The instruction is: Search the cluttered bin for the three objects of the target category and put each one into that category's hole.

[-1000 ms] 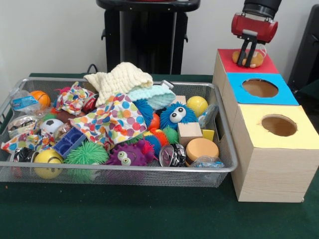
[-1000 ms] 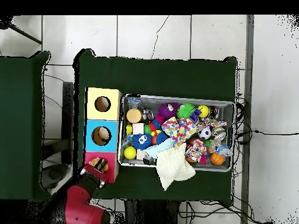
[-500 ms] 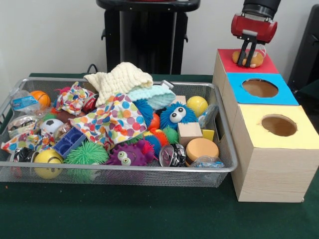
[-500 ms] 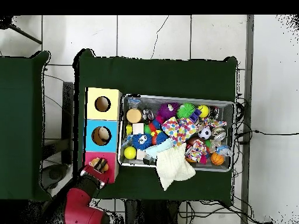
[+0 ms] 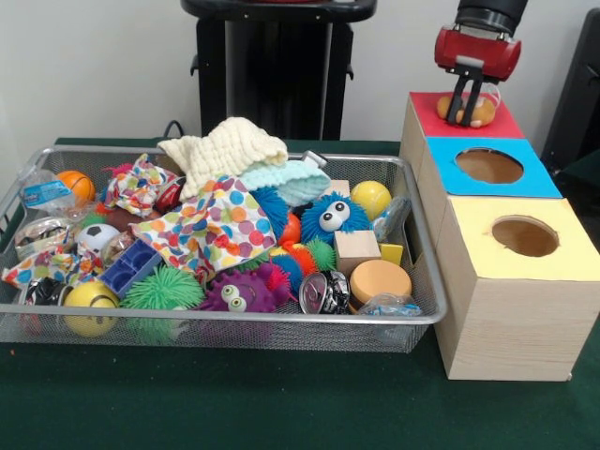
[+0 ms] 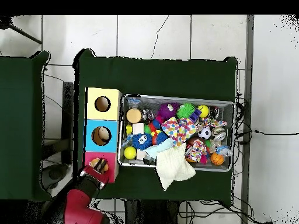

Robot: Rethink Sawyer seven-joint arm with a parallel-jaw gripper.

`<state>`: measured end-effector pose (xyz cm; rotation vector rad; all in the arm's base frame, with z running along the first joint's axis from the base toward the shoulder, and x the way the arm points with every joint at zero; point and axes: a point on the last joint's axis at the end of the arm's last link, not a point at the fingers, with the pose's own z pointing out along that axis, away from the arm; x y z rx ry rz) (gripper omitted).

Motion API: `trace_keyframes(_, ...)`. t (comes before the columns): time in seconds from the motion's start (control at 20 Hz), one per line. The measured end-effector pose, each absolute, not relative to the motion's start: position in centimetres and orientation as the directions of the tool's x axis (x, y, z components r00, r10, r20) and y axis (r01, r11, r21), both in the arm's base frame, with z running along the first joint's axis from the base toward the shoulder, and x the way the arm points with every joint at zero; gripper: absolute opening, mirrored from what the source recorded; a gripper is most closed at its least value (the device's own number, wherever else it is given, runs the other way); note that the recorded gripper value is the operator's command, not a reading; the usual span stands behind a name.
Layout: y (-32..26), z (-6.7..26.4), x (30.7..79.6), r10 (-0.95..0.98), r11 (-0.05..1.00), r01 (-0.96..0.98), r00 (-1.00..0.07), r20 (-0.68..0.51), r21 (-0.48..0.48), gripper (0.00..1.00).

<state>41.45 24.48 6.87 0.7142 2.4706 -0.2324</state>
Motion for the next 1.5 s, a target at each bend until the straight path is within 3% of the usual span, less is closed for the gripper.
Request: trace_keyframes(1.5, 25.5, 4.5, 38.6, 0.512, 0.772, 0.635, -0.641, -0.572, -0.02, 0.0)
